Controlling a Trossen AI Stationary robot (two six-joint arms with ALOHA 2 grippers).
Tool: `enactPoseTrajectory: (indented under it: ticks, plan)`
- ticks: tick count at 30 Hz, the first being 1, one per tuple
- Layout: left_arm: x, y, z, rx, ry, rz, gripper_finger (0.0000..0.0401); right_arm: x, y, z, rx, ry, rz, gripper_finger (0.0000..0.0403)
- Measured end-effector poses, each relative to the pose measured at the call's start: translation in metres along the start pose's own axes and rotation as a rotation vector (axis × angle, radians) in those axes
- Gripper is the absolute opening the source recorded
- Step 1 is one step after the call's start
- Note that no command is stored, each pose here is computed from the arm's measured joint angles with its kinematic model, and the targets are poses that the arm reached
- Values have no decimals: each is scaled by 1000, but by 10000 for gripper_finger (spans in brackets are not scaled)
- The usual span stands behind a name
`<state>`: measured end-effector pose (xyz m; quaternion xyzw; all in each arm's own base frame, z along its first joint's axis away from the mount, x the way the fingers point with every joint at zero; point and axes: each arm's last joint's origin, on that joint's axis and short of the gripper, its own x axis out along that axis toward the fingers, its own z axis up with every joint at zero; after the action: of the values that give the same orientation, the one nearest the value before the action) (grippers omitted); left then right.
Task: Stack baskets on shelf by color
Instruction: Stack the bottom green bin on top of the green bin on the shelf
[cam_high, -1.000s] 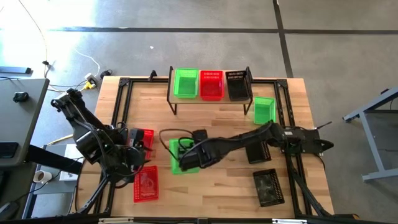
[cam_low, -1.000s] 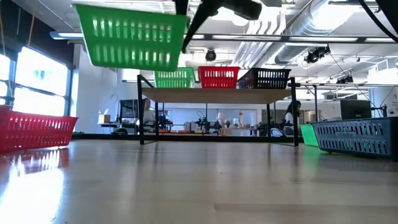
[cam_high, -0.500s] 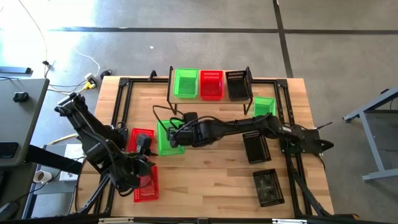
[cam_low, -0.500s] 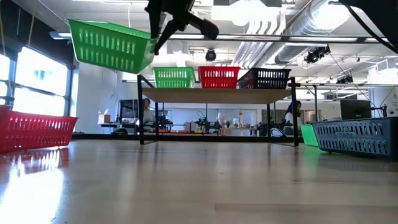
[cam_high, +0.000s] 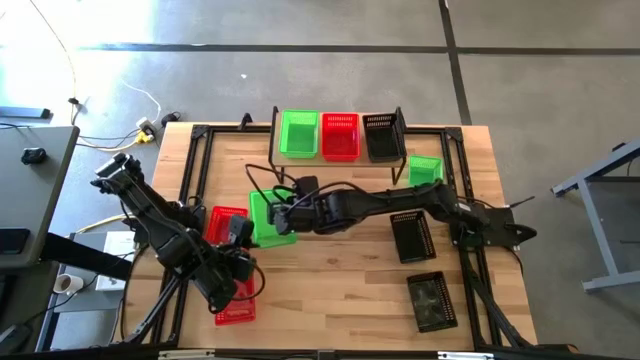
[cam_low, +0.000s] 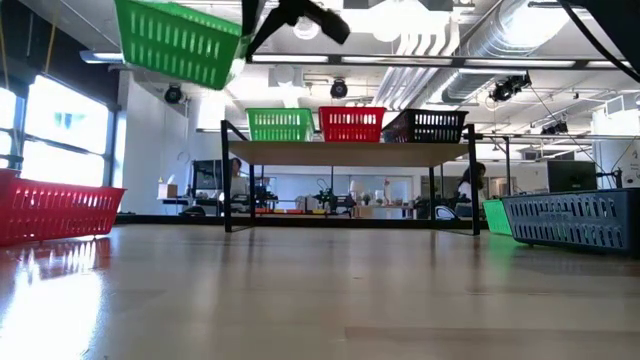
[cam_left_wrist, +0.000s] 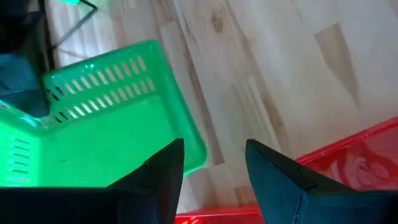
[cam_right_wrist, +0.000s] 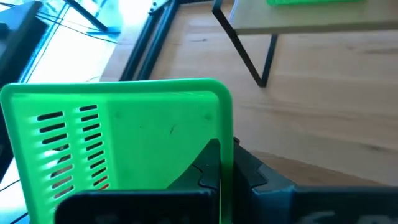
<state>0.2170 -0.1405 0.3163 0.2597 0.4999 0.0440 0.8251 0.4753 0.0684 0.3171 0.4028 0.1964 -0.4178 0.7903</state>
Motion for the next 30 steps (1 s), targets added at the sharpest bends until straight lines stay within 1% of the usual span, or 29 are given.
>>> enactPoseTrajectory:
  ticks: [5,10,18,20,23,26,30]
  plan:
    - [2,5,1,14,-3,28,163,-4,-1,4,-11,-5,-4,0]
    - [8,13,2,-17,15,39,163,-6,4,2,-23,-3,43,0]
    - [15,24,3,-64,49,13,157,-7,11,3,-36,-5,101,0]
    - [16,25,3,-70,54,8,147,-7,11,3,-47,-6,109,0]
    - [17,27,3,-75,59,8,122,-11,12,7,-60,-12,116,0]
    - [17,27,3,-76,61,10,89,-20,11,14,-67,-32,125,0]
    - [17,28,3,-78,57,30,37,-25,10,18,-107,-34,126,0]
